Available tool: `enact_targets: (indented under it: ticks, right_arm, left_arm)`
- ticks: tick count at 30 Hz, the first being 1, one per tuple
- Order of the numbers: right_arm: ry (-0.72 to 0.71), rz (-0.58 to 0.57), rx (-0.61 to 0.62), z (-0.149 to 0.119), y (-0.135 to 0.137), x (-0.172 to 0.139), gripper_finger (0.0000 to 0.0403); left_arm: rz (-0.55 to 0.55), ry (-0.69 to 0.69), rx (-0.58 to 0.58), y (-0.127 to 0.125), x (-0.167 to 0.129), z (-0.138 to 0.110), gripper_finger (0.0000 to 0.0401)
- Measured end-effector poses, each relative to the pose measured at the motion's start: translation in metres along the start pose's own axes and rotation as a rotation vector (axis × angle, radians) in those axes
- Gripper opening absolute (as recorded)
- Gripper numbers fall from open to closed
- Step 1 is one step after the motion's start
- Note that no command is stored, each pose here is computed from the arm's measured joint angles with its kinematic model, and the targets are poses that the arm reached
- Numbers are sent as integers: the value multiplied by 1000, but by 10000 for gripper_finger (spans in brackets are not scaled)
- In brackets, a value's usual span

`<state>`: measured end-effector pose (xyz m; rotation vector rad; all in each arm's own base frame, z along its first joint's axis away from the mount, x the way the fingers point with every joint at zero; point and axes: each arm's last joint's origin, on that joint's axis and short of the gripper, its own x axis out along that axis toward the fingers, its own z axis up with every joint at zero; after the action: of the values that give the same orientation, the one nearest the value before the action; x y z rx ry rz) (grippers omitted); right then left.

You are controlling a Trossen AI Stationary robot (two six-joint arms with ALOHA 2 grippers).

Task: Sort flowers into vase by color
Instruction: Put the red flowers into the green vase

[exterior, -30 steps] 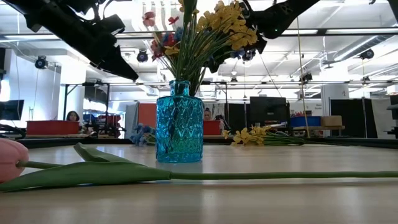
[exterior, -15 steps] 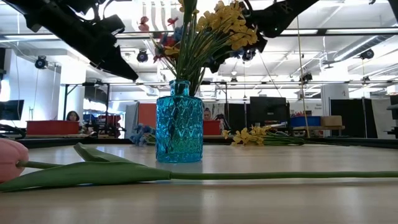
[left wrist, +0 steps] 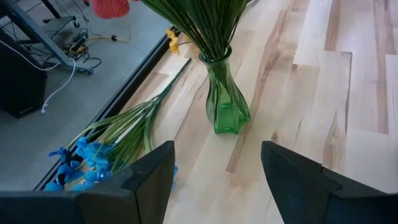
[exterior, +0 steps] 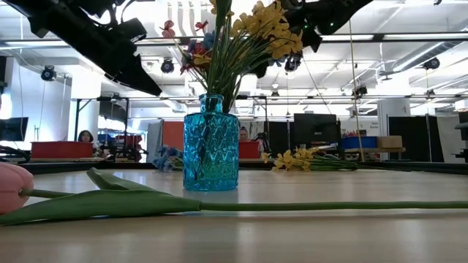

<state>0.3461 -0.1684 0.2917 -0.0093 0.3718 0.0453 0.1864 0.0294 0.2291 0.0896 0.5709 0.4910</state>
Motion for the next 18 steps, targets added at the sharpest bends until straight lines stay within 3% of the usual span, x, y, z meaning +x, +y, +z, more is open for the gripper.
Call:
enact_targets:
  ticks: [7,15,18]
  right_arm:
    - [16,-150,4,-1,-26,-23,199]
    - [-11,-259,98,-9,-63,-47,199]
    - [-90,-195,125,-10,-74,-48,199]
  left_arm:
    - [0,0,-7,0,0,0,223]
    - [0,0,-8,0,0,0,223]
    - [0,0,-8,0,0,0,223]
